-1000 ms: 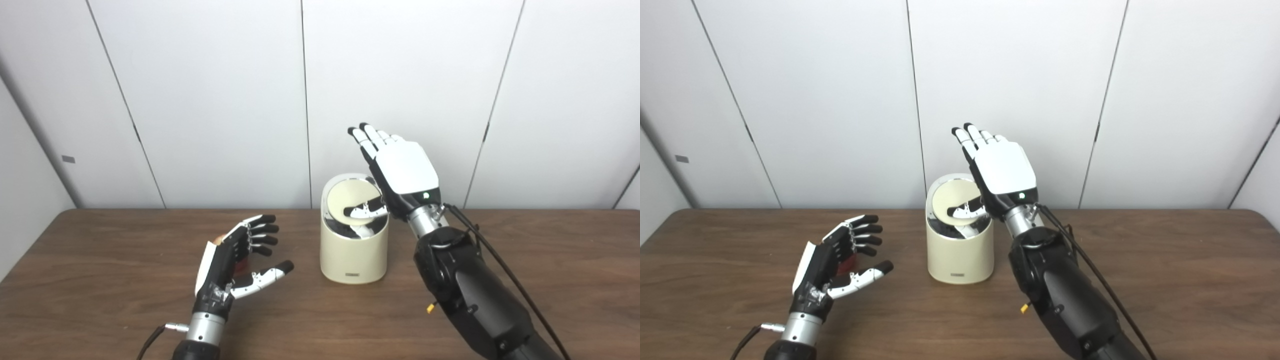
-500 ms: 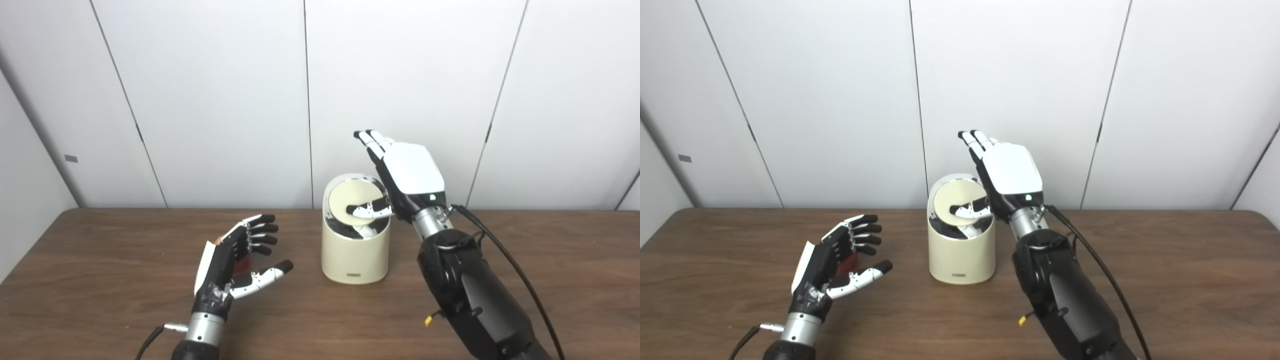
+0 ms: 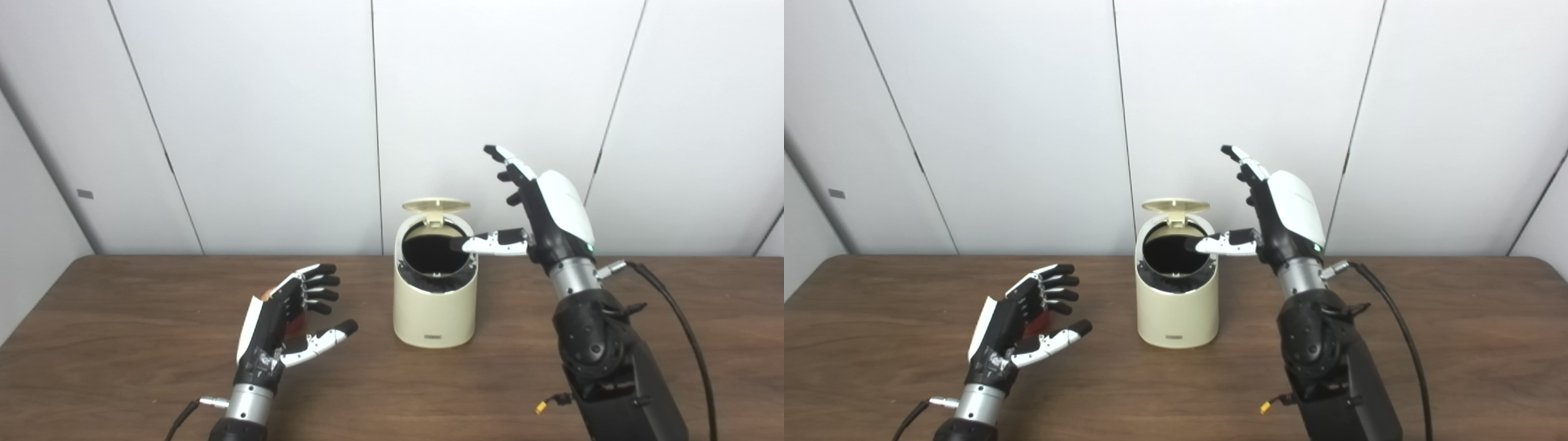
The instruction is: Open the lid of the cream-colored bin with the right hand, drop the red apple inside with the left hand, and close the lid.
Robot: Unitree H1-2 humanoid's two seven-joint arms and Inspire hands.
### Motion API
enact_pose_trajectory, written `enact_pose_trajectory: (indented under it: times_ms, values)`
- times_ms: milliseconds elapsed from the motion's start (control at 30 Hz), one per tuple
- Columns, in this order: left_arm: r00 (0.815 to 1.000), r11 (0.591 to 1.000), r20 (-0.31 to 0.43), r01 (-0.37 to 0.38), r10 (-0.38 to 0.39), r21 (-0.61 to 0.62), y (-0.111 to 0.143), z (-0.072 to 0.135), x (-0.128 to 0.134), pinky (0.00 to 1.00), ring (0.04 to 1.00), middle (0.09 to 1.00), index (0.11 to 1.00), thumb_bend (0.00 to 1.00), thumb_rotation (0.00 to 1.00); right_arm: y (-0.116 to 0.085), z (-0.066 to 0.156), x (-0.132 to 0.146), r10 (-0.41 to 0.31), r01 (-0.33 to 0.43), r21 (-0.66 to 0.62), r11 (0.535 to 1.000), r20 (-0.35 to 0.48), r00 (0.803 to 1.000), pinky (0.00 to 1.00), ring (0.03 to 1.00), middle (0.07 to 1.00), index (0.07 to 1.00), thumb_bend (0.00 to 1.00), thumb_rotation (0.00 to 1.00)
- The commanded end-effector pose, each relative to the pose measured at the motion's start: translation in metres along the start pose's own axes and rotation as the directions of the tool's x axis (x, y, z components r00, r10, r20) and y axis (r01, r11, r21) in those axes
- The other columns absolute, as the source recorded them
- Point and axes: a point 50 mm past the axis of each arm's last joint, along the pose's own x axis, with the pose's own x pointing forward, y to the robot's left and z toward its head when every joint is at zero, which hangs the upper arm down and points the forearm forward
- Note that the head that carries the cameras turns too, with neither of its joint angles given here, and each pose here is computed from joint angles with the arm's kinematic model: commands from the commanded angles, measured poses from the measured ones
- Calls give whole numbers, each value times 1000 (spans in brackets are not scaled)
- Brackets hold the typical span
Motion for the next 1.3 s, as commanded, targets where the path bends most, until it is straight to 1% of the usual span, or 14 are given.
enact_pose_trajectory:
  times_ms: [0, 67, 167, 233, 300, 433, 633, 800, 900, 933, 1000, 1067, 1133, 1267]
  values:
    - [998, 1000, 69, -2, 1, 14, 4, 14, 13, 575, 652, 716, 758, 723, 98, -9, 5, -1, -71, 66, 86, 994, 51, 996, 661, 818, 880, 847, 839, 164]
    - [997, 1000, 72, -2, 1, 13, 4, 14, 13, 577, 654, 715, 757, 720, 93, -6, -13, -12, -79, 77, 125, 989, 11, 997, 642, 786, 847, 820, 839, 149]
    - [997, 1000, 76, -1, 0, 12, 5, 14, 13, 580, 652, 713, 755, 722, 90, 0, -45, -33, -67, 80, 203, 976, -70, 995, 663, 822, 896, 839, 812, 211]
    - [997, 1000, 75, 2, -3, 14, 6, 13, 13, 576, 652, 714, 755, 722, 92, 5, -65, -48, -66, 94, 238, 967, -122, 990, 690, 831, 900, 844, 813, 244]
    - [997, 1000, 75, 4, -5, 17, 6, 13, 12, 593, 656, 715, 755, 722, 95, 9, -78, -59, -64, 102, 253, 962, -155, 986, 687, 826, 883, 843, 807, 274]
    - [998, 1000, 70, 6, -7, 20, 6, 15, 12, 583, 658, 716, 759, 720, 99, 15, -99, -79, -40, 97, 289, 952, -197, 980, 715, 835, 883, 865, 789, 265]
    - [998, 1000, 65, 4, -6, 25, 7, 17, 9, 589, 659, 715, 762, 716, 101, 21, -114, -96, -13, 87, 374, 923, -196, 980, 750, 851, 901, 887, 831, 288]
    - [997, 1000, 77, 2, -3, 13, 5, 19, 7, 576, 646, 710, 761, 720, 96, 21, -117, -102, -4, 72, 408, 910, -167, 986, 752, 846, 901, 890, 861, 321]
    - [996, 1000, 85, -9, 8, 13, 8, 24, 8, 576, 658, 717, 770, 724, 108, 17, -123, -104, -2, 72, 416, 907, -166, 986, 798, 861, 909, 907, 829, 280]
    - [994, 999, 108, -38, 35, 25, 15, 29, 10, 584, 671, 736, 780, 686, 83, 15, -126, -105, -6, 76, 422, 904, -164, 986, 815, 868, 917, 911, 816, 249]
    - [986, 994, 146, -89, 80, 57, 27, 38, 12, 538, 632, 717, 757, 684, 36, 11, -131, -107, -12, 81, 424, 902, -163, 987, 823, 873, 925, 913, 795, 187]
    - [977, 982, 173, -149, 127, 116, 41, 46, 12, 535, 631, 714, 751, 691, 35, 7, -131, -108, -12, 84, 418, 905, -171, 985, 813, 869, 926, 913, 792, 185]
    - [966, 969, 195, -198, 169, 144, 51, 51, 12, 546, 642, 716, 745, 706, 29, 3, -129, -107, -10, 84, 419, 904, -177, 984, 818, 870, 931, 913, 775, 143]
    - [949, 944, 208, -274, 235, 184, 58, 51, 11, 581, 697, 749, 767, 717, 26, 0, -125, -108, -5, 74, 403, 912, -170, 985, 804, 864, 927, 912, 763, 118]
